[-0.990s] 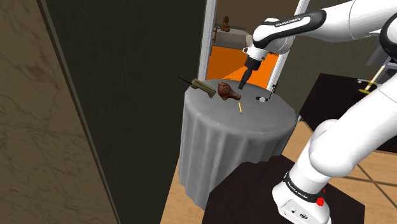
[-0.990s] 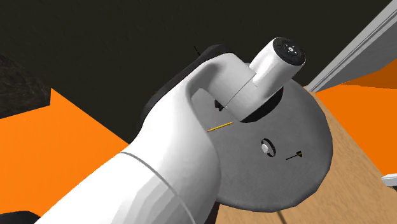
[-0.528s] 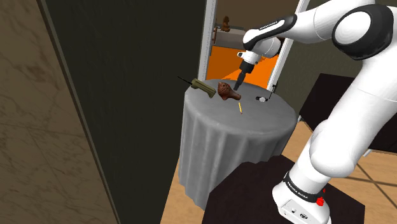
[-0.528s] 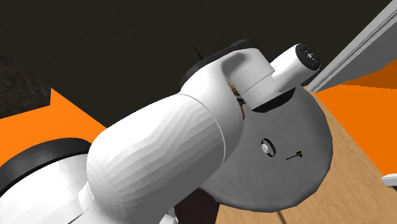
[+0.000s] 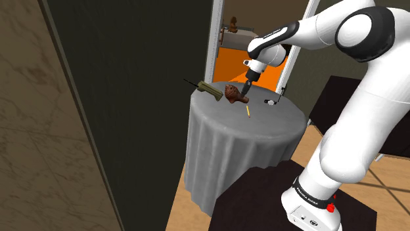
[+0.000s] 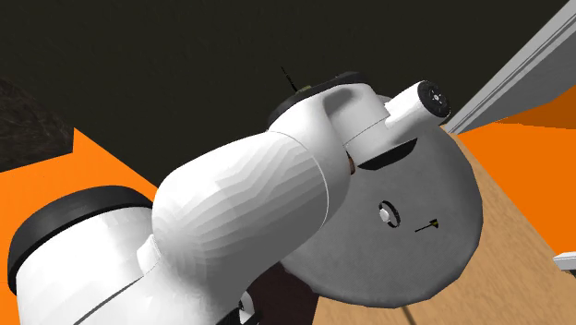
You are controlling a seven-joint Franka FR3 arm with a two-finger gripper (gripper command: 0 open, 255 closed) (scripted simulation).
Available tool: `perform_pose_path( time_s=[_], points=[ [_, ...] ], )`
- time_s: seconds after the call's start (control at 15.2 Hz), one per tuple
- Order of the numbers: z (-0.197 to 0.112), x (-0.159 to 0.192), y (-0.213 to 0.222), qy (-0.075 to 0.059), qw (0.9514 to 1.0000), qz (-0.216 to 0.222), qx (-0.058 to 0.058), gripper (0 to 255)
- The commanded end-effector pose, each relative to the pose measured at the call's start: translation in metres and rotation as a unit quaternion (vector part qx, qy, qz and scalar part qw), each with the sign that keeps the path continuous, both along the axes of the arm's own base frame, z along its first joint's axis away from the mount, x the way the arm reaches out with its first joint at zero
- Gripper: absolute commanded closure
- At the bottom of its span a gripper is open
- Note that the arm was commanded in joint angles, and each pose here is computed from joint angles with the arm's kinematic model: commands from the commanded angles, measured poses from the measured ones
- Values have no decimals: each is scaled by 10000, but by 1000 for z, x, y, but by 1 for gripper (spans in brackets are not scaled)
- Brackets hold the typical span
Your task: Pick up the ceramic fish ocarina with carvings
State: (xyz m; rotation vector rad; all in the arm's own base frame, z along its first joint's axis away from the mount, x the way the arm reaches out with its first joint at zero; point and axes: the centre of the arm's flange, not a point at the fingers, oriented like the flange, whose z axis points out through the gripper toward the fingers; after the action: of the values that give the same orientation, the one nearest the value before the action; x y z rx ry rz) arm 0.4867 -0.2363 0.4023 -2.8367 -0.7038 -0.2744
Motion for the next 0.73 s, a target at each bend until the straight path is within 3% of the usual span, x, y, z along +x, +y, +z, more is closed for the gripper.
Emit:
perform_pose_path(
  time_s=[0.0, 0.66],
  points=[
    [-1, 0, 0, -2, 10000, -1, -1, 255],
    [10, 0, -1, -2, 10000, 0, 0, 255]
  ],
)
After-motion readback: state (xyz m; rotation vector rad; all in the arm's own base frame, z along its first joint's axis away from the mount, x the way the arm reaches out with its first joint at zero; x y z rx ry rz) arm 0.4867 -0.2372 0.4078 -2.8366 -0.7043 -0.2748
